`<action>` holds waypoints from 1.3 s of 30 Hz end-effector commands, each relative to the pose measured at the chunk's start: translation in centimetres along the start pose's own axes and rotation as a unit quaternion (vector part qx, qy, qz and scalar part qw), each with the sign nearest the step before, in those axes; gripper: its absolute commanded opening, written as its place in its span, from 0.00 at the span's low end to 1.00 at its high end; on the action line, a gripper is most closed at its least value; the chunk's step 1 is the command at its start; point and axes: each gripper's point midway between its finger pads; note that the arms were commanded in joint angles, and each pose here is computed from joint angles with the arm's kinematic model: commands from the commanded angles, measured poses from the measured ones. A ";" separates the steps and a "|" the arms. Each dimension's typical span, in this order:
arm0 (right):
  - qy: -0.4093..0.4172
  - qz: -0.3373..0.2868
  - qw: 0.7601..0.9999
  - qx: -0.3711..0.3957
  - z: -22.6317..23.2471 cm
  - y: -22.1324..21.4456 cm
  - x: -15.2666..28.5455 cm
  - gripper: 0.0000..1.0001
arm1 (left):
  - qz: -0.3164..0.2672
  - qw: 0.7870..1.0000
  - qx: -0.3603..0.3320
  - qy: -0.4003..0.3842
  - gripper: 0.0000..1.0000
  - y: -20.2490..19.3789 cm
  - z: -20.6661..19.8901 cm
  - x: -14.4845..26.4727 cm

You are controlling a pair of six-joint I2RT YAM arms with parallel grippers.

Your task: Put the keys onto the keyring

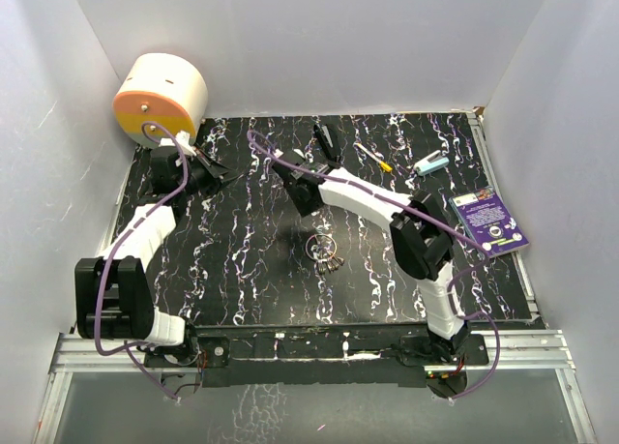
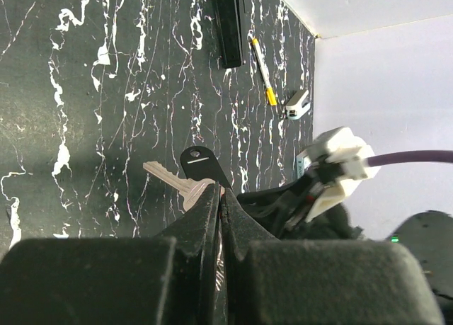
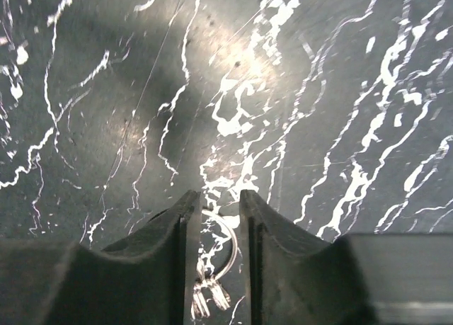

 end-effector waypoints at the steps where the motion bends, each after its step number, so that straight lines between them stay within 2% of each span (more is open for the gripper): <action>1: -0.030 -0.108 0.992 -0.058 -2.6 4.9 4.0 0.35 | 0.000 1.000 -0.011 -0.025 0.00 0.5 -1.5 0.3; 4: -0.031 -0.088 0.994 -0.056 -2.3 3.5 3.0 0.36 | 0.000 1.000 -0.011 -0.027 0.00 0.5 -1.6 0.3; 8: -0.013 -0.049 0.997 -0.052 -1.3 0.7 2.4 0.28 | -0.002 1.000 -0.014 -0.028 0.00 0.6 -1.8 0.5; 17: 0.029 -0.011 0.997 -0.068 0.9 -4.4 1.6 0.27 | -0.005 0.999 -0.013 -0.029 0.00 0.7 -1.7 0.5; 39: 0.053 -0.011 0.996 -0.075 3.1 -4.4 0.6 0.28 | -0.009 0.999 -0.011 -0.029 0.00 1.0 -1.6 0.6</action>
Point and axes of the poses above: each gripper's point midway between its finger pads, its own x axis back along the fingers, its own z axis along the line the jaws close on, y = z × x, and after that the axes turned 14 degrees about x, right-handed
